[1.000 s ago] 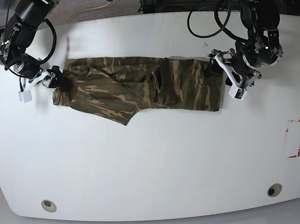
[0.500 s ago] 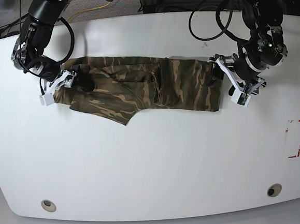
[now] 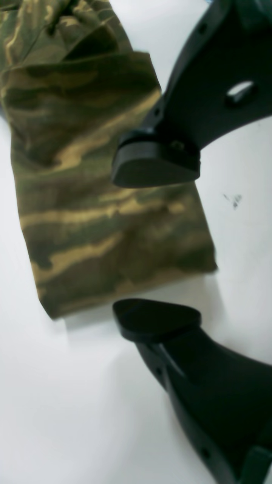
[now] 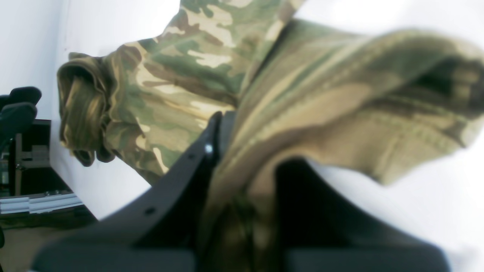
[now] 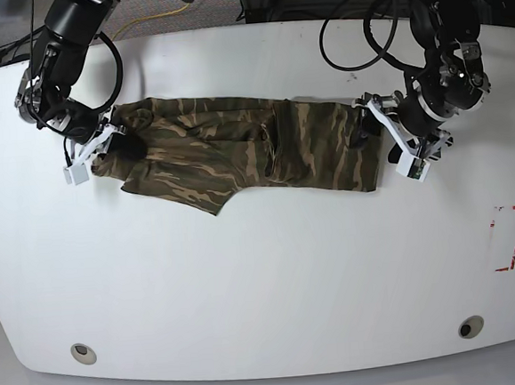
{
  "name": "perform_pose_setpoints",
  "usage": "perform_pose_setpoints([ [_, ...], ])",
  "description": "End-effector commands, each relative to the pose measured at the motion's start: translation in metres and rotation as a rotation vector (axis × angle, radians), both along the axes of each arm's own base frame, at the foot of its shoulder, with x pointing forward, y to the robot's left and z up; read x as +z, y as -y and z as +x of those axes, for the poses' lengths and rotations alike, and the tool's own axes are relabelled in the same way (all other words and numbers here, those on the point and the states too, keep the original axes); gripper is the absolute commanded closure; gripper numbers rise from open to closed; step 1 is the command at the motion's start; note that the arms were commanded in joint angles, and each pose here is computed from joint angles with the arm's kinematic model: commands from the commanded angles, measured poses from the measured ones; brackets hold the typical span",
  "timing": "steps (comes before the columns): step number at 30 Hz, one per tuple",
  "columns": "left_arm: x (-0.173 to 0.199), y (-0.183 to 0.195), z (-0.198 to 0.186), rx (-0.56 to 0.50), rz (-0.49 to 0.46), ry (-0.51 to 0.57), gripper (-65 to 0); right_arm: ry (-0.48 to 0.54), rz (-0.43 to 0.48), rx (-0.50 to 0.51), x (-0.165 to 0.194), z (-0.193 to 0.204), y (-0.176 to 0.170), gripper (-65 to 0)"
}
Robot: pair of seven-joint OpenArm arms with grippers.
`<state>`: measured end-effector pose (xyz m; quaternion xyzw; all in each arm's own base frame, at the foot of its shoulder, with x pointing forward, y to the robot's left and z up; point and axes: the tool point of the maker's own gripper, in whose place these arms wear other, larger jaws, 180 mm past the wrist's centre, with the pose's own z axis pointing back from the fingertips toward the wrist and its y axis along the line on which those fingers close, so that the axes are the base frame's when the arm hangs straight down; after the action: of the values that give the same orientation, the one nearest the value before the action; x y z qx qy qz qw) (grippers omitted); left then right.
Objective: Fold the T-shirt properly
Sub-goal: 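Grasp the folded bundle ends with both grippers and press them inward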
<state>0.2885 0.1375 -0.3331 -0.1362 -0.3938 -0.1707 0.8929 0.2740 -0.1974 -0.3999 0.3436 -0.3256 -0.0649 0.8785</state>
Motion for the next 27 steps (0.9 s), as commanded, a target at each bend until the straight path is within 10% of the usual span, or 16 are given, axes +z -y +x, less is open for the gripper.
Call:
perform_pose_setpoints([
  [1,0.007,0.003,0.006,-0.012,-0.024,0.042,-42.6,0.059,-0.004,-0.012,0.015,0.012,0.006,0.0],
  [18,-0.055,0.013,0.021,0.032,-0.145,-0.141,-33.6,0.183,-0.110,0.005,0.068,0.024,0.005,0.0],
  [27,-0.057,0.013,0.018,0.034,-0.146,-0.152,-33.6,0.355,-0.106,0.197,0.117,0.036,-0.081,0.0],
])
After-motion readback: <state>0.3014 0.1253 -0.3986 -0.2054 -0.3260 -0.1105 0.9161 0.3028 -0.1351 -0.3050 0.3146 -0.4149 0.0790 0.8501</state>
